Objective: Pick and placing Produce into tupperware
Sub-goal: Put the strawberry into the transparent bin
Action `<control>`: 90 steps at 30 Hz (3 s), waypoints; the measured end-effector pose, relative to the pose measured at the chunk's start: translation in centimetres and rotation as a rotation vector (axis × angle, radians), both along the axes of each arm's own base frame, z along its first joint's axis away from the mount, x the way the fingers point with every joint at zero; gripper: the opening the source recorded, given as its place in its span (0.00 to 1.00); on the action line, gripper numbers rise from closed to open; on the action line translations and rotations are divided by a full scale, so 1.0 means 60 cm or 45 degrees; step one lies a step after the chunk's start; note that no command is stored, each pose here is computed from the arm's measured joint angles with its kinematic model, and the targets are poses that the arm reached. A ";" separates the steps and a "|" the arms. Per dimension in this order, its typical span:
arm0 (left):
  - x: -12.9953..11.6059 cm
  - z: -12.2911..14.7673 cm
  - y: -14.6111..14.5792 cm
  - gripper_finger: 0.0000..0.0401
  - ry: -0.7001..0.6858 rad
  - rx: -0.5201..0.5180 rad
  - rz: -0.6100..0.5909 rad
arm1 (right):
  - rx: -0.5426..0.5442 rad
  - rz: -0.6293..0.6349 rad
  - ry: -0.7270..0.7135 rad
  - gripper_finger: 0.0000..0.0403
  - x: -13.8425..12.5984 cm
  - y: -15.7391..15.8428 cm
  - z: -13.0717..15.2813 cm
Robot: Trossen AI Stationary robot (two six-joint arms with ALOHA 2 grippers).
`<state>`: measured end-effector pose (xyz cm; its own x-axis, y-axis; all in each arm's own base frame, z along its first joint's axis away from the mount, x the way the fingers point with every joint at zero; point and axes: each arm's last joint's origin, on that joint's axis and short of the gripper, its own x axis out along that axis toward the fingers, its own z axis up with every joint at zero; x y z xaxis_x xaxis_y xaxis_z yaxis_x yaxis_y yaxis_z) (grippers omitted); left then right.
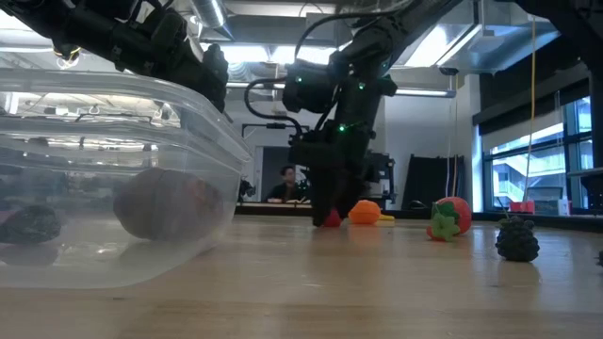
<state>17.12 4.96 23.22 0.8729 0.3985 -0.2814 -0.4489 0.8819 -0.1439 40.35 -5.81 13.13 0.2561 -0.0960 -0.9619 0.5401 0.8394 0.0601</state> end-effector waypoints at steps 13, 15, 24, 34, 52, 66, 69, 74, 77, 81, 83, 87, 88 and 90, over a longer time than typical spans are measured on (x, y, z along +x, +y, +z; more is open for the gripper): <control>0.000 0.000 0.000 0.44 0.000 0.000 0.000 | 0.003 0.021 0.019 0.31 -0.002 -0.001 -0.003; 0.000 0.000 0.000 0.44 0.000 0.000 0.000 | 0.001 0.037 0.022 0.31 -0.001 -0.001 0.002; 0.000 0.000 0.000 0.44 0.001 0.001 0.000 | 0.061 0.173 -0.146 0.33 0.034 0.003 0.104; -0.004 0.001 0.008 0.44 0.082 0.180 -0.006 | 0.080 0.539 -0.528 0.31 0.087 0.070 0.260; -0.009 -0.001 0.019 0.44 0.123 0.200 0.034 | 0.089 0.811 -0.782 0.31 0.124 0.234 0.275; -0.009 -0.002 0.019 0.44 0.131 0.199 0.035 | 0.289 0.962 -0.587 0.31 0.156 0.275 0.150; -0.009 -0.002 0.019 0.44 0.131 0.199 0.034 | 0.273 0.964 -0.523 0.31 0.158 0.290 0.119; -0.009 -0.002 0.019 0.44 0.130 0.198 0.035 | 0.275 0.994 -0.437 0.31 0.158 0.322 0.069; -0.009 -0.002 0.019 0.44 0.130 0.197 0.036 | 0.283 1.015 -0.404 0.31 0.156 0.339 0.051; -0.009 -0.002 0.019 0.44 0.130 0.197 0.036 | 0.278 1.032 -0.395 0.31 0.153 0.351 0.045; -0.009 -0.002 0.019 0.44 0.129 0.197 0.036 | 0.268 1.031 -0.390 0.31 0.152 0.353 0.044; -0.009 -0.002 0.019 0.44 0.130 0.197 0.036 | 0.257 1.025 -0.387 0.31 0.152 0.353 0.043; -0.009 -0.002 0.019 0.44 0.130 0.197 0.036 | 0.258 1.023 -0.387 0.32 0.152 0.353 0.043; -0.009 -0.002 0.019 0.44 0.130 0.197 0.036 | 0.257 1.026 -0.386 0.33 0.152 0.353 0.043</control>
